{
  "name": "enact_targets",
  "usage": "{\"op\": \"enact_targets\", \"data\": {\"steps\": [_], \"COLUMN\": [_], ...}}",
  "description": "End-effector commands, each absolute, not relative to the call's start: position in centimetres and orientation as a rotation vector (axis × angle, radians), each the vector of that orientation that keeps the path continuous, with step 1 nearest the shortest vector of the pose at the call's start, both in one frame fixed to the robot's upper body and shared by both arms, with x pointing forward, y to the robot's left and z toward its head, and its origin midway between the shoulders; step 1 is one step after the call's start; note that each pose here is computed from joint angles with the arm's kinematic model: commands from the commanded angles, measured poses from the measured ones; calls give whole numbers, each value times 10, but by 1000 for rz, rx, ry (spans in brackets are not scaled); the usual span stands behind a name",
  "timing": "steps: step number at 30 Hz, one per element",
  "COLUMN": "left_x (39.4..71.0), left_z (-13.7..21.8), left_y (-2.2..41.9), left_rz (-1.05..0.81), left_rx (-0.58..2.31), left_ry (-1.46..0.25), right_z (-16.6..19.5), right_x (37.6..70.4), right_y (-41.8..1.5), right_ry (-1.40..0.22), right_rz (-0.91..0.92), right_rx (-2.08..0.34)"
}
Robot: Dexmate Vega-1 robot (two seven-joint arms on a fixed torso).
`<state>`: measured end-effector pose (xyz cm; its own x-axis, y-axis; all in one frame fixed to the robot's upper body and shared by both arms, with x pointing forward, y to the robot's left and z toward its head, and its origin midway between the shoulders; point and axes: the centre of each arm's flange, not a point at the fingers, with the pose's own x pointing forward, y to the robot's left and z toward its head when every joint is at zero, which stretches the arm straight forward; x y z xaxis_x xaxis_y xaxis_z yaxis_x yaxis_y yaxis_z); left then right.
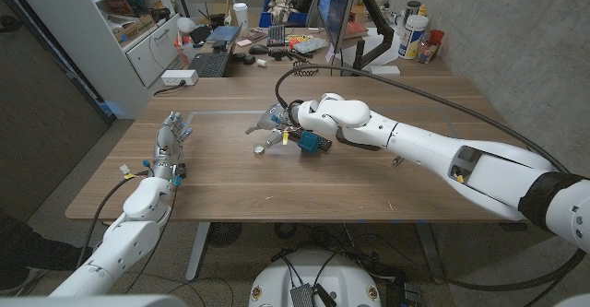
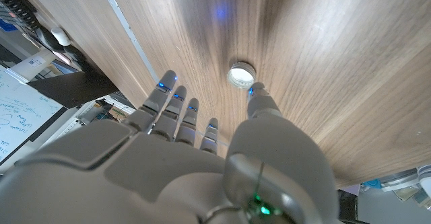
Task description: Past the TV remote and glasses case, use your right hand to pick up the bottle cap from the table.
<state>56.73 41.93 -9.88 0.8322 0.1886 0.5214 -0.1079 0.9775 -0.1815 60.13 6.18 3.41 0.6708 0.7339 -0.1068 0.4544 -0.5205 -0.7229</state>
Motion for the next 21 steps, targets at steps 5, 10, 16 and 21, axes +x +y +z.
{"op": "enact_targets", "data": {"steps": [5,10,16,21], "left_x": [571,571,571,570], "left_z": [-101,-100,-100,-99], "left_y": [421,420,419,417], "left_rz": [159,157,159,162], "left_rx": [-148,-146,-143,-142], "left_ry": [-556,-555,-552,-552], "right_z": [23,20,18,15], "right_x": [612,615,617,618], "right_y": [66,66,65,65], "right_ry": [-885,-880,-880,-877], "right_rz": [553,557,564,569], "right_rx": [-2241,-2249,-2253,-2263]}}
